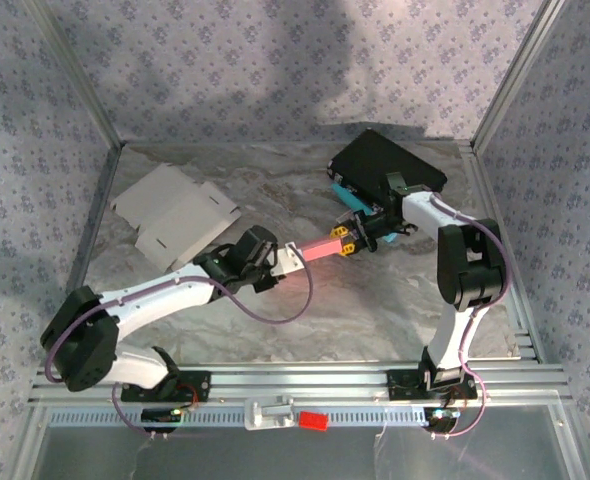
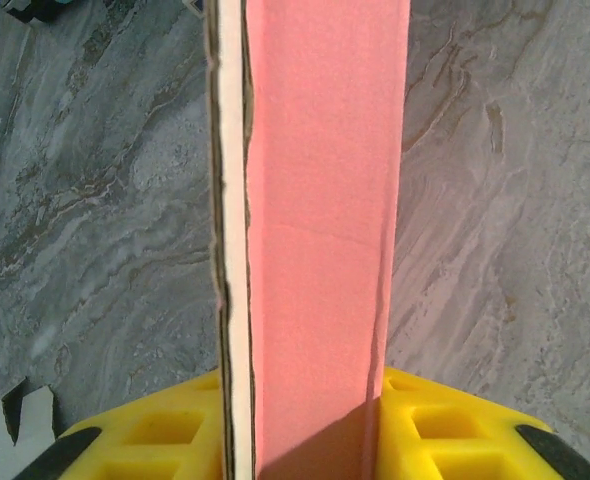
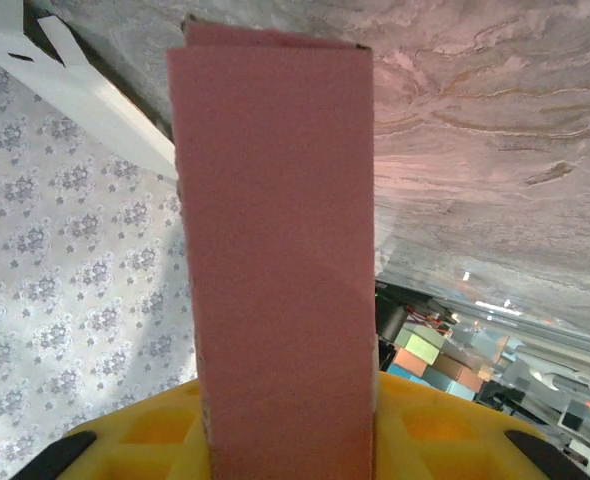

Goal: Fold the paper box

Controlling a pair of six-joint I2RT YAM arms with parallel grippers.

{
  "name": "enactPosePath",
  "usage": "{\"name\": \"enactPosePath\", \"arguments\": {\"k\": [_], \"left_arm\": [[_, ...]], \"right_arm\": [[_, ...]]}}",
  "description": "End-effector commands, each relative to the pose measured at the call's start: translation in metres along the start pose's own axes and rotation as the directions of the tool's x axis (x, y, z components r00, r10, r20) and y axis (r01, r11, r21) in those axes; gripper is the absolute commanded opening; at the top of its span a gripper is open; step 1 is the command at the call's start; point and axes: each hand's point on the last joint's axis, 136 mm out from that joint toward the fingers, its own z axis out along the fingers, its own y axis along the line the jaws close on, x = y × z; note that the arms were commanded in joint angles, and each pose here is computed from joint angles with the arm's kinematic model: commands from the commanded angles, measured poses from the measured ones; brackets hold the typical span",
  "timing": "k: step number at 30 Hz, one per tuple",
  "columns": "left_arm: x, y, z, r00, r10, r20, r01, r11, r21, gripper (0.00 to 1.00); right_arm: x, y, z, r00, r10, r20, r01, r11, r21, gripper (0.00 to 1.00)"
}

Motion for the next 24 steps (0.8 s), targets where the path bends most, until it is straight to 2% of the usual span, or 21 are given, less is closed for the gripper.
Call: {"name": "enactPosePath", "arguments": {"k": [1,4,10,15,20,24], "left_arm": [[-0.022,0.006,-0.001,0.999,-0.016,0.044,0.016,1.0,0.008,0.29],[-0.024,0.005,-0.003,0.999,-0.01,0.045,0.009,1.0,0.018,0.27],[-0.024,-0.005,-0.02,1.0,0.011,0.014,-0.013,0.994,0.111,0.21],[-0.014,-0.02,-0.035,0.996,-0.038,-0.08,0.055,0.974,0.22,0.18],[-0.001,-0.034,-0.048,0.98,-0.092,-0.178,0.141,0.949,0.283,0.17],[0.008,-0.035,-0.052,0.958,-0.122,-0.26,0.195,0.94,0.279,0.17]], "right_arm": [[0.016,-0.004,0.0,0.997,0.046,-0.058,-0.047,0.999,-0.007,0.32],[0.016,-0.008,0.0,0.996,0.065,-0.059,-0.065,0.998,-0.003,0.34],[0.01,-0.016,-0.012,0.998,0.056,-0.006,-0.056,0.998,0.004,0.58],[0.008,-0.002,-0.048,0.982,-0.067,0.174,0.067,0.998,0.004,0.62],[0.01,-0.002,-0.098,0.884,-0.206,0.42,0.173,0.978,0.117,0.65],[0.02,-0.01,-0.124,0.75,-0.346,0.563,0.235,0.936,0.262,0.63]]}}
